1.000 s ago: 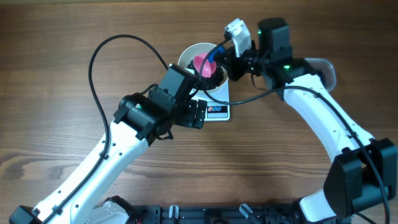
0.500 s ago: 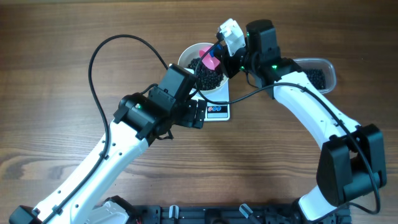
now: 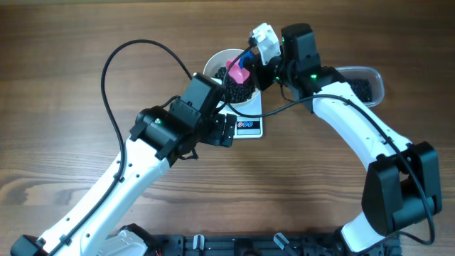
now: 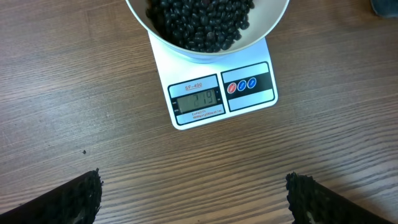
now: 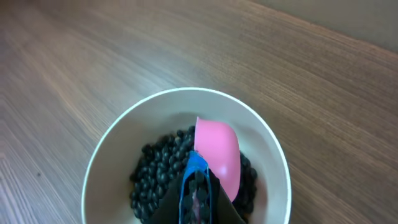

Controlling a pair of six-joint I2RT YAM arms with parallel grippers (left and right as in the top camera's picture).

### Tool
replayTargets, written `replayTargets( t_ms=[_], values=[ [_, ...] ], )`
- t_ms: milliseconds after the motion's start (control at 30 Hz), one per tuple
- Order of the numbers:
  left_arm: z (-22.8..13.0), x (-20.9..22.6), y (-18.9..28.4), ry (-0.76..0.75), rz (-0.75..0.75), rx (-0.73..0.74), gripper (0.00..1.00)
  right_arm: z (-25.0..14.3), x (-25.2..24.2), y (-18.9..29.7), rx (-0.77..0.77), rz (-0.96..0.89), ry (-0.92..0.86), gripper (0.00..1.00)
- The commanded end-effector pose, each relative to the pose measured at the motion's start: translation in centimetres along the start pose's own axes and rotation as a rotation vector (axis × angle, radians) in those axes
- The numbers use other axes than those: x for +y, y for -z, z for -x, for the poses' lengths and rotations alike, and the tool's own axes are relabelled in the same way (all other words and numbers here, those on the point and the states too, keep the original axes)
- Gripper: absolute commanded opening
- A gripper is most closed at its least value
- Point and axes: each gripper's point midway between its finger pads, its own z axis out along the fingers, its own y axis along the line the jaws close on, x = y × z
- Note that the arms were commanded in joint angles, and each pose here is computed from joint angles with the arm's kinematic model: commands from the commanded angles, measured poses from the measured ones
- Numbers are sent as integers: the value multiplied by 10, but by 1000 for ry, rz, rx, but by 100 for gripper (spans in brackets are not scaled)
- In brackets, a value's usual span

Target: Scoop item into bowl and weigh 150g on scale

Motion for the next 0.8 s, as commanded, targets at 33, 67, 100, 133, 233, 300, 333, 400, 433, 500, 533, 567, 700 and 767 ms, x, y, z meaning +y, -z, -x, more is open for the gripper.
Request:
replayTargets(
  t_ms=[33,67,100,133,233,300,333,400,433,500,533,567,700,767],
  values=[
    [4,-3,3,6,-8,-11,100,6,4,-2,-11,31,-114,4],
    [4,-3,3,6,-8,-11,100,6,5,-2,-11,41,-128,4],
    [4,-3,3,6,-8,-11,100,6,8,-1,-10,62,-148,4],
    [4,-3,3,6,-8,-11,100,5,9,0,-7,86,-187,4],
    [4,-3,3,6,-8,-11,100,4,2,2,-5,81,-208,4],
    [4,-3,3,6,-8,-11,100,5,-5,6,-15,68,-215,4],
    [4,-3,3,6,-8,-11,100,7,-8,9,-23,63,-210,4],
    [4,-3,3,6,-8,-11,100,15,-12,17,-50,52,-204,4],
    [4,-3,3,6,-8,-11,100,19,-13,21,-62,49,-201,4],
    [4,-3,3,6,-8,-11,100,28,-12,30,-90,46,-187,4],
    [4,-3,3,6,-8,-11,100,30,-11,32,-96,45,-185,4],
    [4,-3,3,6,-8,-11,100,31,-11,33,-98,45,-184,4],
    [4,-3,3,6,-8,-11,100,35,-11,35,-111,45,-192,4],
    [4,-3,3,6,-8,-11,100,39,-10,38,-124,47,-205,4]
  ],
)
